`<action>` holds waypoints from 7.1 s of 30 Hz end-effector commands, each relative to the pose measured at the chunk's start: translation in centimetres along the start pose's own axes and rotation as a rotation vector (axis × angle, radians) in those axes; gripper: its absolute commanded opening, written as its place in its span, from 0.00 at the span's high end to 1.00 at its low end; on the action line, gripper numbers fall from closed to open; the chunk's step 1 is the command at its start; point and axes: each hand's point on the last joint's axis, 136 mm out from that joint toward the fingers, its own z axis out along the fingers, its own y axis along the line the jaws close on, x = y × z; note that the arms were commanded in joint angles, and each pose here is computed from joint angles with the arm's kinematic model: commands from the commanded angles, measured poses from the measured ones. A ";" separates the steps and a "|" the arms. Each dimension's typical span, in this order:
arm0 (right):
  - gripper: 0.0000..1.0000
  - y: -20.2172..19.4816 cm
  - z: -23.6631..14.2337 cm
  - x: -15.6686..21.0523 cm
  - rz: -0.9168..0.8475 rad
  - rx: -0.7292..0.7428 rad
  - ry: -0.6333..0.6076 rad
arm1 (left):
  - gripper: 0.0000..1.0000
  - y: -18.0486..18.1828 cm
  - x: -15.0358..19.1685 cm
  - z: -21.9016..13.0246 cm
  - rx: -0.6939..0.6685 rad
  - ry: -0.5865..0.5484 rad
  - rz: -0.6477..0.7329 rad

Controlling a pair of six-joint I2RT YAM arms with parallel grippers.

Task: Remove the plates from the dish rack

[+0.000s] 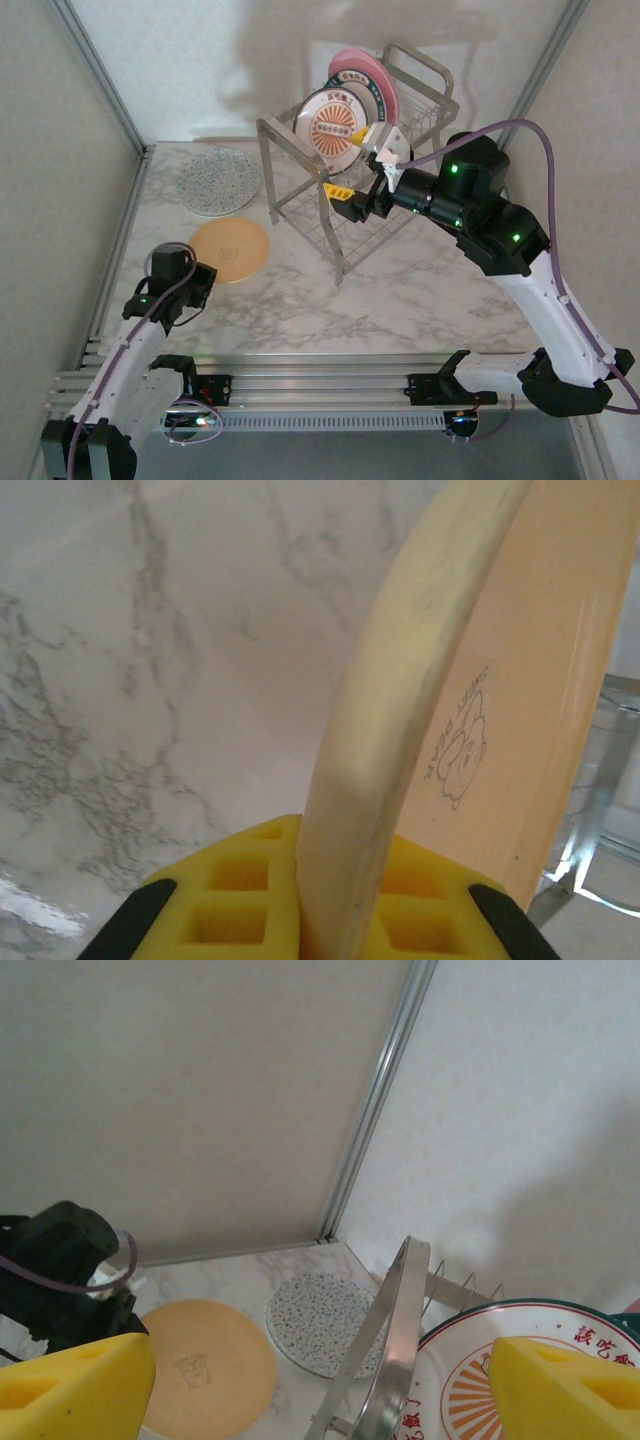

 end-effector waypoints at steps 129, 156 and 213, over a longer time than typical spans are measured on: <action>0.63 -27.3 9.5 7.4 -0.231 0.697 0.265 | 0.20 -34.8 -2.9 -21.5 0.922 -0.207 0.447; 1.00 -25.3 10.7 3.9 -0.651 0.760 0.318 | 0.20 -35.6 -2.9 -21.5 0.944 -0.203 0.448; 1.00 -28.5 -3.9 -7.5 -0.730 1.209 0.206 | 0.20 -39.7 2.9 -22.8 1.051 -0.047 0.565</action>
